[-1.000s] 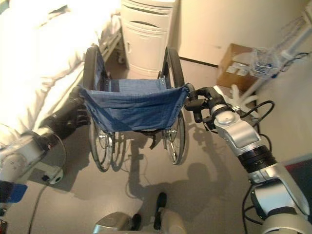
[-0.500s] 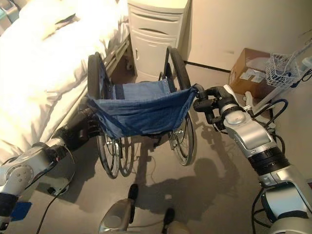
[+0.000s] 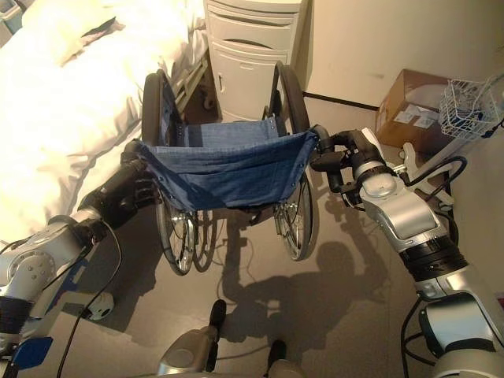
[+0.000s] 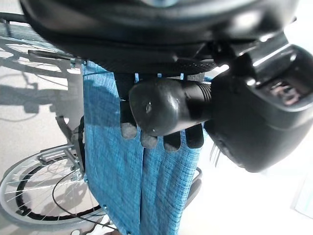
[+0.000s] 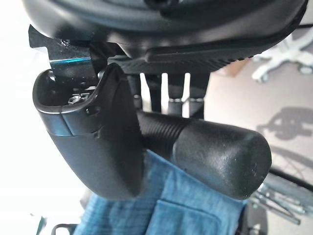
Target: Push the wheelchair next to the bed
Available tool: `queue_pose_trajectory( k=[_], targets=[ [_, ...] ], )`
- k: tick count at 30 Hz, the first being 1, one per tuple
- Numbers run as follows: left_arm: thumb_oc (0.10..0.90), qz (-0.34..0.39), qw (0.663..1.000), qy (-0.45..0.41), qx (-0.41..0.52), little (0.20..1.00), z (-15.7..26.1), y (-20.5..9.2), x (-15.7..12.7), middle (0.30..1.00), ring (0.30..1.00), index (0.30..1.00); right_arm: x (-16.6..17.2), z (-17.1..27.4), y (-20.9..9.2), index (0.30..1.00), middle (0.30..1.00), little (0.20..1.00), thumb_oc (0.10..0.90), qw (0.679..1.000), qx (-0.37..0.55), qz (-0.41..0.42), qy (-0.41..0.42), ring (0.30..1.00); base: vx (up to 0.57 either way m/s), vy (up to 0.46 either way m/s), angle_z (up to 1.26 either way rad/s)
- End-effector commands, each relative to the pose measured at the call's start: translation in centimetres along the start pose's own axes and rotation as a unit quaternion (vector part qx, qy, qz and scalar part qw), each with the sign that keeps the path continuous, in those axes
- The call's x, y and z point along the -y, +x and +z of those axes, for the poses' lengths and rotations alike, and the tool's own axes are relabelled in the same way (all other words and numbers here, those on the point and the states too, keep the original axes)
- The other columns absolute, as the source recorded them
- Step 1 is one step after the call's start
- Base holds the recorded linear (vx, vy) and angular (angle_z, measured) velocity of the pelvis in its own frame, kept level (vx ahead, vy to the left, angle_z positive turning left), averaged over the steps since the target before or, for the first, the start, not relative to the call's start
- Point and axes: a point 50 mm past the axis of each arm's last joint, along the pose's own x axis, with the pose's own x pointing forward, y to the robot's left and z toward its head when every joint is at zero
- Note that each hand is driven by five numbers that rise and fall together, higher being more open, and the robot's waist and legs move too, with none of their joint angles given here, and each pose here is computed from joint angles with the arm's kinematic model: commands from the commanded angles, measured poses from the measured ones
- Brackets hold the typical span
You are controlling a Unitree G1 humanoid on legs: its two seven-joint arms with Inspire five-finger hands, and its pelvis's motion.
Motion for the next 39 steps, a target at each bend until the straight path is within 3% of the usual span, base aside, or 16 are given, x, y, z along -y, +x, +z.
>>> queue_pose_trajectory(
  k=[1, 14, 22, 26, 30, 39],
  targets=[
    [0.800, 0.011, 0.991, 0.020, 0.135, 0.900, 6.2, -0.7, -0.4, 0.900, 0.900, 0.900, -1.7, 5.9, -2.0, 0.900, 0.900, 0.900, 0.800, 0.984, 0.169, 0.053, 0.006, 0.900, 0.01, -0.008, -0.05],
    [0.800, 0.056, 0.983, 0.042, 0.170, 0.900, 7.4, -2.1, -1.8, 0.900, 0.900, 0.900, 0.5, 6.2, -2.7, 0.900, 0.900, 0.900, 0.800, 0.983, 0.181, 0.012, 0.010, 0.900, 0.00, -0.015, 0.00],
    [0.800, 0.139, 0.960, 0.078, 0.230, 0.900, 9.9, -5.3, -4.7, 0.900, 0.900, 0.900, 4.2, 5.6, -3.6, 0.900, 0.900, 0.900, 0.800, 0.979, 0.188, -0.074, -0.010, 0.900, 0.00, 0.000, 0.00],
    [0.800, 0.184, 0.949, 0.082, 0.243, 0.900, 10.5, -7.6, -6.8, 0.900, 0.900, 0.900, 7.7, 5.2, -4.7, 0.900, 0.900, 0.900, 0.800, 0.968, 0.186, -0.160, -0.059, 0.900, 0.00, 0.000, 0.00],
    [0.800, 0.210, 0.943, 0.094, 0.241, 0.900, 10.6, -8.9, -8.0, 0.900, 0.900, 0.900, 10.5, 4.8, -5.8, 0.900, 0.900, 0.900, 0.800, 0.960, 0.180, -0.211, -0.049, 0.900, 0.00, 0.011, 0.07],
    [0.800, 0.292, 0.918, 0.134, 0.231, 0.900, 10.6, -11.6, -10.7, 0.900, 0.900, 0.900, 13.0, 2.2, -7.4, 0.900, 0.900, 0.900, 0.800, 0.954, 0.148, -0.259, -0.026, 0.900, 0.01, 0.001, 0.04]
  ],
)
